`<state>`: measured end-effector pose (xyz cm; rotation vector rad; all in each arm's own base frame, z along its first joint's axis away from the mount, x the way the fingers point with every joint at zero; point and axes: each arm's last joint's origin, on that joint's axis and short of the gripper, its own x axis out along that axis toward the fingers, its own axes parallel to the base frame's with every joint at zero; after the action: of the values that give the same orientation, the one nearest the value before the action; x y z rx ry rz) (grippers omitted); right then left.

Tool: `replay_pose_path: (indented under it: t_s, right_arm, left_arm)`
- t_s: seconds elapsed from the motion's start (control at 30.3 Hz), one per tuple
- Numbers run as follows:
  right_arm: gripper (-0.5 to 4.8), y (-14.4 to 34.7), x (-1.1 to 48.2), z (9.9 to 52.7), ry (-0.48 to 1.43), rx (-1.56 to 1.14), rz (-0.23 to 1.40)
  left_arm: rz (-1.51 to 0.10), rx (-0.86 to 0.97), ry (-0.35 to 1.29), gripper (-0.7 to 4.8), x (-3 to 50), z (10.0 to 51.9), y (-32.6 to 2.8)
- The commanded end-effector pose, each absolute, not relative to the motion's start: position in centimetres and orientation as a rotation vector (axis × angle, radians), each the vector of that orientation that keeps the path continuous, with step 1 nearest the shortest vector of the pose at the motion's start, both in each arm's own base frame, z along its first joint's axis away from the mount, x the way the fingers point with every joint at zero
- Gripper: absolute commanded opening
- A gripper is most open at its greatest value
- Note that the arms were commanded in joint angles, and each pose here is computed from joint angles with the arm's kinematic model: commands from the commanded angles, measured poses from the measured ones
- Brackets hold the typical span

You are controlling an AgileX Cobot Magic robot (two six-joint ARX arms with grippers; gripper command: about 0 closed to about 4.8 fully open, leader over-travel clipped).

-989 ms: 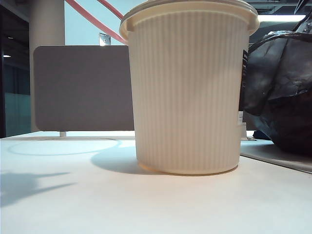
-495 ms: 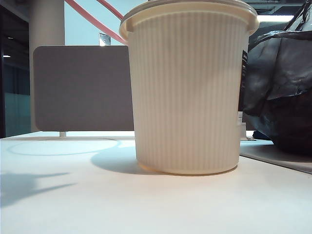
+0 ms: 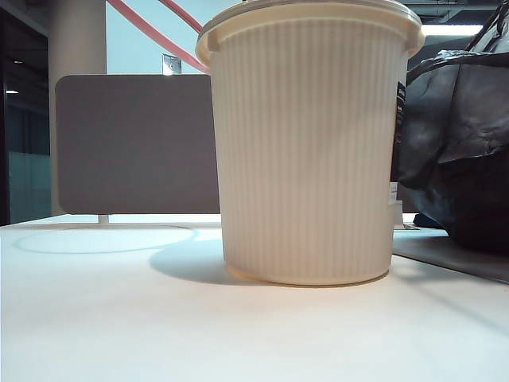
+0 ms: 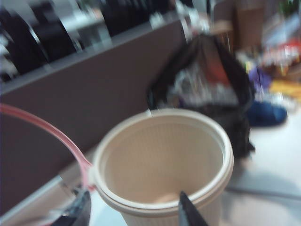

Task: Open the ring lid of the trash can, pull out the black garbage bag inside, and place it on the table.

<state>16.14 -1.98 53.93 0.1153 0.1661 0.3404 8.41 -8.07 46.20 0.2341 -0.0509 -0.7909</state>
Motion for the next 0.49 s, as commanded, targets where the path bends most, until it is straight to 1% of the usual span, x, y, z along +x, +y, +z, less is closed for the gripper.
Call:
replay_pose_path:
  t_s: [0.03, 0.16, 0.3, 0.49]
  right_arm:
    - [2.84, -0.9, 12.0, 55.1, 0.077, 0.081, 0.405]
    - [2.84, 0.2, 7.2, 55.7, -0.015, 0.039, 0.41]
    - [2.83, 1.0, 3.5, 54.8, -0.066, -0.007, 0.395]
    - [2.83, 1.2, 1.9, 51.6, -0.032, 0.008, 0.396]
  left_arm:
    - [-0.739, 0.199, -0.136, 2.38, 6.2, 47.0, -5.5]
    - [-0.703, 0.165, -0.235, 2.38, 2.8, 47.3, -2.4]
    - [-0.673, 0.125, -0.306, 2.38, -0.4, 47.0, 0.2]
    - [-0.675, 0.111, -0.303, 2.38, -3.1, 45.6, 2.5]
